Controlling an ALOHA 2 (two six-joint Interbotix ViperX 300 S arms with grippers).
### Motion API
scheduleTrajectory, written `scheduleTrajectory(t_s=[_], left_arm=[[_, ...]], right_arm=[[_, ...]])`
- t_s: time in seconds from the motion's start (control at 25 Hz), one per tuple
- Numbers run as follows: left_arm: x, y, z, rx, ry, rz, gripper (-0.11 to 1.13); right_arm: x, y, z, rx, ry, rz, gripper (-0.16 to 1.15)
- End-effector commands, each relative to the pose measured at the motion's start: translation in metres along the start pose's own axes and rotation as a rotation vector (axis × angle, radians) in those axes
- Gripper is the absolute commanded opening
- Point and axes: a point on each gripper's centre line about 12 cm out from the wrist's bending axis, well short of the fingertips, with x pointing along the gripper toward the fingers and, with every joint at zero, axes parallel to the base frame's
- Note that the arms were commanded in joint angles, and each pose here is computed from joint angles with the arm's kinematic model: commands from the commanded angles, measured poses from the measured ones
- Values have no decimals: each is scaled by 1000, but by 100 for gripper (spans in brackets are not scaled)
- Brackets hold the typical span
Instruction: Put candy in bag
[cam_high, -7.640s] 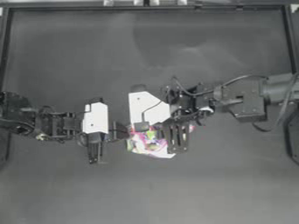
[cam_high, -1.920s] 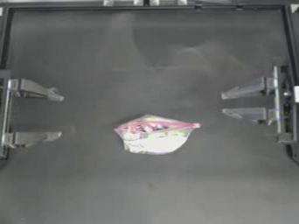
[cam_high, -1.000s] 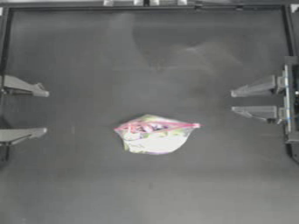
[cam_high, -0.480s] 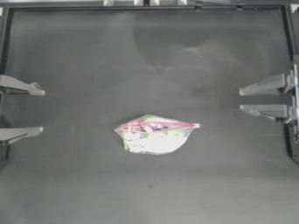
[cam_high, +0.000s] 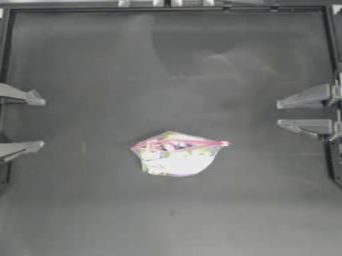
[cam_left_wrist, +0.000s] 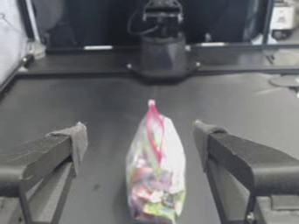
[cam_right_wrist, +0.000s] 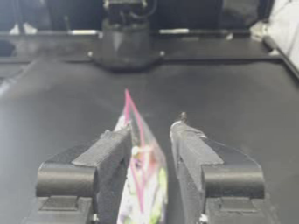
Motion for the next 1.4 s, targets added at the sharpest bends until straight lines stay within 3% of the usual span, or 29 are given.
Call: scheduleTrajectory(t_s=[0.04,1.4], left_arm=[[-1,1,5,0,-10,8,101],[-13,6,8,-3,-58,42,101]], right_arm=[[-2,-1,5,2,-21,-6,73],[-20,-4,10,5,-86,-21,73]])
